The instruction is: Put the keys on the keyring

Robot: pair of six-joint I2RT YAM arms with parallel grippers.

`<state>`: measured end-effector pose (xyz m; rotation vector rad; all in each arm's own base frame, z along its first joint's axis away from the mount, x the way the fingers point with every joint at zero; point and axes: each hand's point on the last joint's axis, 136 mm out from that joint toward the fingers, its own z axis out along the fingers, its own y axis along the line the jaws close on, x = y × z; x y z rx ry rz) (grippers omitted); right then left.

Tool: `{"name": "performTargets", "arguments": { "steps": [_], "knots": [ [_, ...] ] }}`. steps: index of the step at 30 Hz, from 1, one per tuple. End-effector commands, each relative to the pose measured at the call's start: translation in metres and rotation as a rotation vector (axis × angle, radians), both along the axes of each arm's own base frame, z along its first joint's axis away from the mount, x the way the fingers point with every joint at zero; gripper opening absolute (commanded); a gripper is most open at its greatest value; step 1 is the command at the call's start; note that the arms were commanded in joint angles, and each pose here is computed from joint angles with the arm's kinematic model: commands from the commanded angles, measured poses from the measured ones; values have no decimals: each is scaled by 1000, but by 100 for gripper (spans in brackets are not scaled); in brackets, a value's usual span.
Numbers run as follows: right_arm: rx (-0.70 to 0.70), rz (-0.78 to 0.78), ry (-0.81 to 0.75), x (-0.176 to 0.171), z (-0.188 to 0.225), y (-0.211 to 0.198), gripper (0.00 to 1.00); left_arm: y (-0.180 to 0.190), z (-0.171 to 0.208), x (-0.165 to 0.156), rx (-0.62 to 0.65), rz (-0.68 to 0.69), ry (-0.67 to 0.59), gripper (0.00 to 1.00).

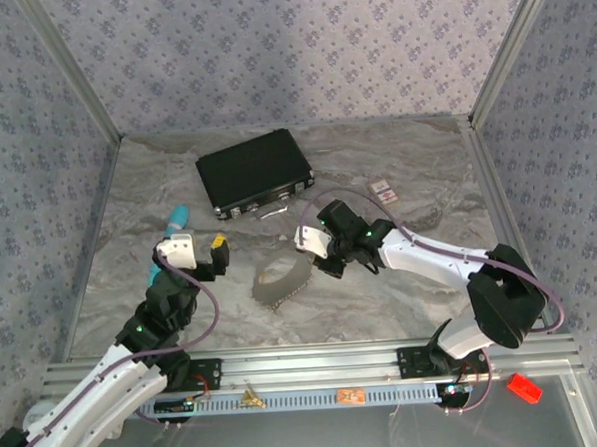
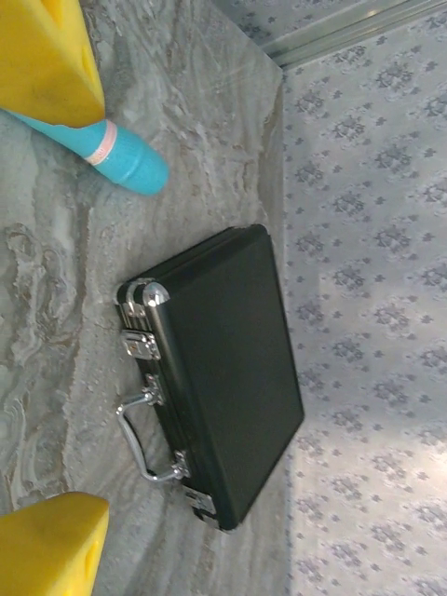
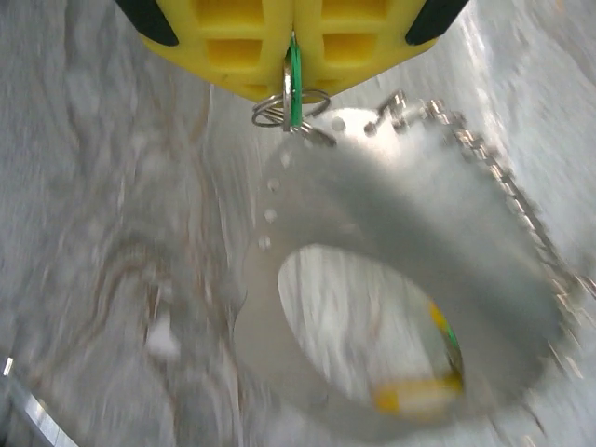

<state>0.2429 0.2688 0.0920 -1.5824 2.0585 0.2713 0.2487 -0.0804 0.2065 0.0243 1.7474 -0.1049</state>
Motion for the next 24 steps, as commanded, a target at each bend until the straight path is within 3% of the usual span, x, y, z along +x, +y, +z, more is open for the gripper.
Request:
{"name": "performTargets", "arguments": {
  "steps": [1, 5, 12, 15, 18, 21, 24],
  "knots": [
    [-242, -36, -4, -1, -34, -50, 1, 7, 8, 4, -13, 45, -6, 100],
    [-355, -77, -13, 3, -51, -77, 5, 11, -2, 12, 11, 79, 11, 100],
    [-460, -120, -40, 15, -74, -94, 28, 27, -18, 31, 54, 157, 50, 99],
    [-470, -144, -51, 19, -74, -100, 33, 36, -18, 38, 75, 180, 45, 99],
    [-380, -208, -59, 25, -59, -106, 36, 47, -21, 46, 133, 201, 61, 99],
    [-152, -337, -91, 38, -23, -111, 49, 61, -29, 54, 174, 232, 84, 99],
    [113, -498, -173, 62, 16, -130, 55, 75, -38, 61, 161, 259, 94, 100]
  ]
}}
